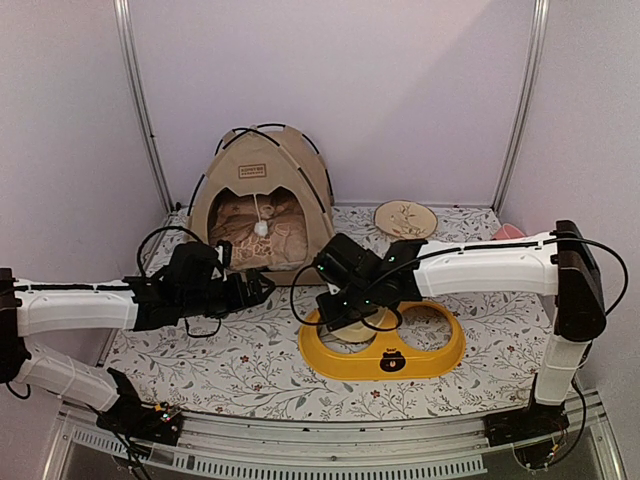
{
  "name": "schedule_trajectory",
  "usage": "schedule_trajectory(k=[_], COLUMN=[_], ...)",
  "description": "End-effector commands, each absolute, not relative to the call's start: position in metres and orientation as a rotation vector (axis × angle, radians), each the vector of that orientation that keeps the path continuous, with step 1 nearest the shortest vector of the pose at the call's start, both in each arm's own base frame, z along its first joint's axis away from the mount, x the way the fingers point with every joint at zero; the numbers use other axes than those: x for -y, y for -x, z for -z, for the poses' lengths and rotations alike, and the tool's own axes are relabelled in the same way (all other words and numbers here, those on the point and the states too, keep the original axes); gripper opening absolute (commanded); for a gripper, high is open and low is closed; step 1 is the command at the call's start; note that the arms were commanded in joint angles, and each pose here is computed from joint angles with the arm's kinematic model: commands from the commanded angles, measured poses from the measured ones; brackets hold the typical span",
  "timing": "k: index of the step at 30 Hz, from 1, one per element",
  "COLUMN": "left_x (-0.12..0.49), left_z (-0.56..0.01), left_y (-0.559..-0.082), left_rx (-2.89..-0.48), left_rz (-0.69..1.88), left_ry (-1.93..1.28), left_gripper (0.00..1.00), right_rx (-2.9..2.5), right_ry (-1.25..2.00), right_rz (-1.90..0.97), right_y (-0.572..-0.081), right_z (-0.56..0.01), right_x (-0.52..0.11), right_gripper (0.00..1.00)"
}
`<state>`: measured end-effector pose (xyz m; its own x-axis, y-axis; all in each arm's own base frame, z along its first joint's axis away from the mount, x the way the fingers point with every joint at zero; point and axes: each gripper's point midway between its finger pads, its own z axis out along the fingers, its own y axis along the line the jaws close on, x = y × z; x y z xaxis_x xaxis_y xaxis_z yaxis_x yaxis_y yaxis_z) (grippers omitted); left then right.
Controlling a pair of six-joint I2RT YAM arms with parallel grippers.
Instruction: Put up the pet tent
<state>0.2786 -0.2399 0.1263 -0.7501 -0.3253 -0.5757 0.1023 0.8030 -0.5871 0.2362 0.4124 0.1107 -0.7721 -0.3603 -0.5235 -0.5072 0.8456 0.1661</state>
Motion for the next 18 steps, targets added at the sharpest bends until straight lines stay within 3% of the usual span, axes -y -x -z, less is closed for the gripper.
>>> schedule_trajectory(k=[1, 13, 18], left_x=[0.238, 0.241, 0.242], left_z=[-0.129, -0.127, -0.127], left_y=[-0.282, -0.282, -0.282], left_rx=[-2.27, -2.276, -2.276], left_rz=[0.816, 0.835, 0.84], left_ry=[0.182, 0.177, 0.177], left_gripper=[0.99, 0.99, 1.0], right_rx=[-2.499, -2.562, -2.555], right_ry=[0.658, 0.657, 0.622], right_rz=[-0.48, -0.414, -0.373], right_y=[-0.229, -0.207, -0.21], right_z=[-0.123, -0.1, -0.103], right_x=[-0.432, -0.431, -0.422], right_gripper=[0.0, 0.01, 0.23])
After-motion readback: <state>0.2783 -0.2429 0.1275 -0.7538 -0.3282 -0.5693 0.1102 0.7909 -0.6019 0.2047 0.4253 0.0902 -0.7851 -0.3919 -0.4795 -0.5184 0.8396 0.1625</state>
